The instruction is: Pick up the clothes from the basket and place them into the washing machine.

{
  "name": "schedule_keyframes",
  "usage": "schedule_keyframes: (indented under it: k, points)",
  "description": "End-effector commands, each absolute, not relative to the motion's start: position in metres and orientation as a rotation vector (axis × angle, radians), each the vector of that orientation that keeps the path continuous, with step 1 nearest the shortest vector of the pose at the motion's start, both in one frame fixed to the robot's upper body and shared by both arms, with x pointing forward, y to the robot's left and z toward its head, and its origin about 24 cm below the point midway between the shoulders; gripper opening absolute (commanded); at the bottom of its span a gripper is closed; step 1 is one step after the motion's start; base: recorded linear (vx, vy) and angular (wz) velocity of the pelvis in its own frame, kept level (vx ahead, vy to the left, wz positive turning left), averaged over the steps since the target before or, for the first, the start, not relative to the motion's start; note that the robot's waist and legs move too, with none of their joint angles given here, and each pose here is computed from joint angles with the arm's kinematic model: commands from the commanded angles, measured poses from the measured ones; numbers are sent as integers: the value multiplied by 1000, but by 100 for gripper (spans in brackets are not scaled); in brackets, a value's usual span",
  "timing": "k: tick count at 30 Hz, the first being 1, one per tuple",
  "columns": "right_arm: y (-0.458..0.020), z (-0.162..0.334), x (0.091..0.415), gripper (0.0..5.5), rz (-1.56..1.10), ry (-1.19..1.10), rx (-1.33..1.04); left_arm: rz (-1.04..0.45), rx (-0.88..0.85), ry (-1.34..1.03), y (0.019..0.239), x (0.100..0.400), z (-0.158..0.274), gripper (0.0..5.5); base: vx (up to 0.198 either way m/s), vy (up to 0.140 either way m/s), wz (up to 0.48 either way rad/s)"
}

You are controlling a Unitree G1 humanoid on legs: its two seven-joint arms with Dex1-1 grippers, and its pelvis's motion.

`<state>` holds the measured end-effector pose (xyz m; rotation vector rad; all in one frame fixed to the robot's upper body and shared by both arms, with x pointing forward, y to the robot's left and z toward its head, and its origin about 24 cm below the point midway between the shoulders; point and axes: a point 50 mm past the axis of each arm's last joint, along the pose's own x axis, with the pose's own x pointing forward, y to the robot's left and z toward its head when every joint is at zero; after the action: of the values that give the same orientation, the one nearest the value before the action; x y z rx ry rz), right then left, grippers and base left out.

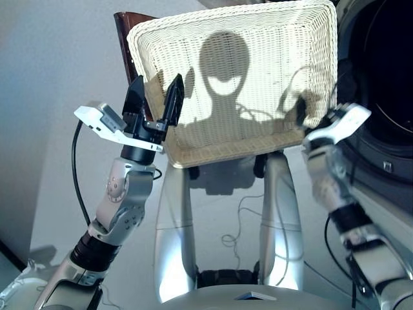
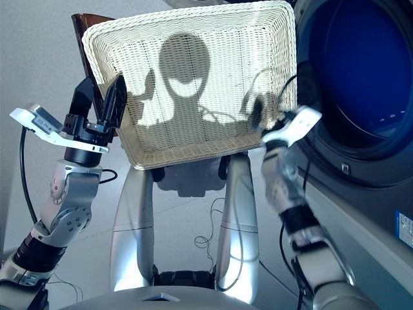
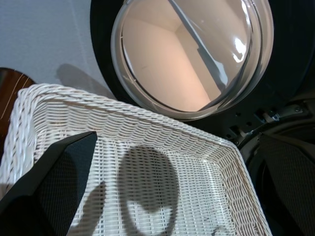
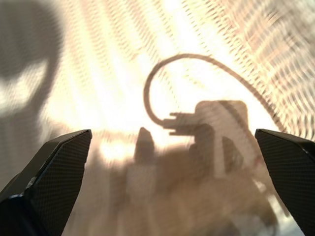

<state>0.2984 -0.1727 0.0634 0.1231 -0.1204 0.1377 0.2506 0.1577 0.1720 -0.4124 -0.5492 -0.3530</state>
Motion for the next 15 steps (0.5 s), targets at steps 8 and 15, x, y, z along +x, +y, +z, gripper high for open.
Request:
schedule_keyframes:
  k: [8,15]
  points:
    - [-180,10,282,550,239,53,-332,-202,-326,-218,178,267,71,550,108,2,10]
    - [-202,-48,249,550,178,331,-366,80,-318,105,211,252,-19,550,174,11,-38]
